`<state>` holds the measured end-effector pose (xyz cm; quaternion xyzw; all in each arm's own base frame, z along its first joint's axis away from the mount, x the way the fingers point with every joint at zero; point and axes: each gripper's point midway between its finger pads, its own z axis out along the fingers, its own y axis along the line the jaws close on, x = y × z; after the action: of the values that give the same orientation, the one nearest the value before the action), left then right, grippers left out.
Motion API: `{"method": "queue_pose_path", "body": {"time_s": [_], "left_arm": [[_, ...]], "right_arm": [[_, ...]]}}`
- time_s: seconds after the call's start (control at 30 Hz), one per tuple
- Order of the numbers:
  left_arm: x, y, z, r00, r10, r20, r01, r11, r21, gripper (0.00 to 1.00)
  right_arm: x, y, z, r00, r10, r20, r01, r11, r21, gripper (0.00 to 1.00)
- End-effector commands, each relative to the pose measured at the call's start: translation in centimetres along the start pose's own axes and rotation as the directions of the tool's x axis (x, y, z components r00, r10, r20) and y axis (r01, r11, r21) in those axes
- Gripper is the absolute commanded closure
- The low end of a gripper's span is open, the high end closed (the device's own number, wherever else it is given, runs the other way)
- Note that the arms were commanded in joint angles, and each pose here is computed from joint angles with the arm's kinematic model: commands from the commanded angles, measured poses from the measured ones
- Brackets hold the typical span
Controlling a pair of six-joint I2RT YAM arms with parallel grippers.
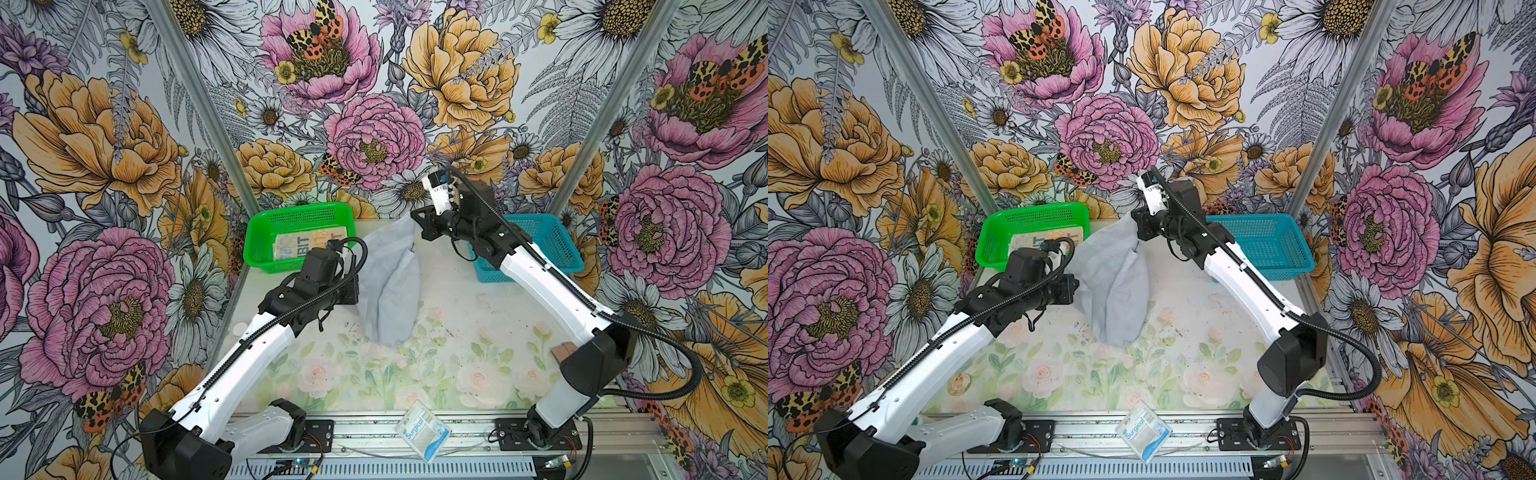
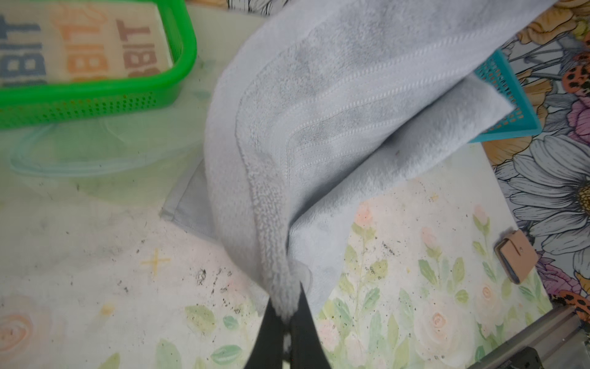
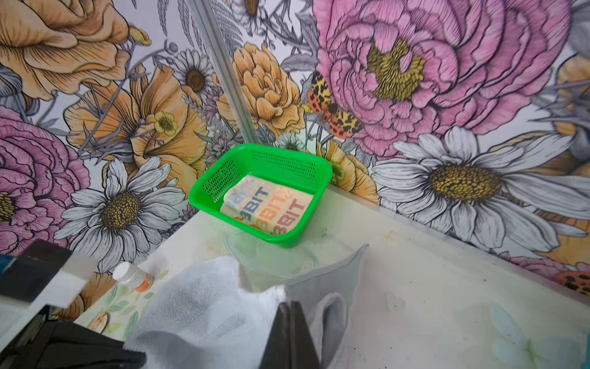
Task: Fold and stack the towels
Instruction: 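Lift the grey towel high with both grippers, spreading its corners apart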
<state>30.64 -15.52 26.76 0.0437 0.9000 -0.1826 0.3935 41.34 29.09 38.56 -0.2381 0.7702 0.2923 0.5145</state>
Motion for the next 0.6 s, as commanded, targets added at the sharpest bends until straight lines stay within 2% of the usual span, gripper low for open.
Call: {"method": "queue_pose_path", "body": {"time_s": [0.0,0.1,0.27,0.57], "left_arm": [[-4.9,-0.8,-2.6,0.988,0.118,0.100,-0.115,0.993,-0.029,1.00],[-9.4,-1.8,-5.3,0.963,0.172,0.209,-0.164,0.985,-0.056,1.00],[-15.1,-4.0,-11.5,0.888,0.239,0.392,-0.231,0.971,-0.068,1.00],[-19.9,-7.1,-20.7,0.719,0.365,0.592,-0.370,0.921,-0.118,1.00]], "right_arm": [[-4.4,1.0,-3.7,0.990,-0.049,0.132,0.049,0.999,-0.001,1.00],[-7.1,1.8,-6.8,0.970,-0.081,0.231,0.081,0.997,0.010,1.00],[-11.2,3.6,-12.7,0.914,-0.126,0.385,0.121,0.992,0.038,1.00],[-15.3,6.1,-20.8,0.820,-0.214,0.531,0.193,0.977,0.095,1.00]]}}
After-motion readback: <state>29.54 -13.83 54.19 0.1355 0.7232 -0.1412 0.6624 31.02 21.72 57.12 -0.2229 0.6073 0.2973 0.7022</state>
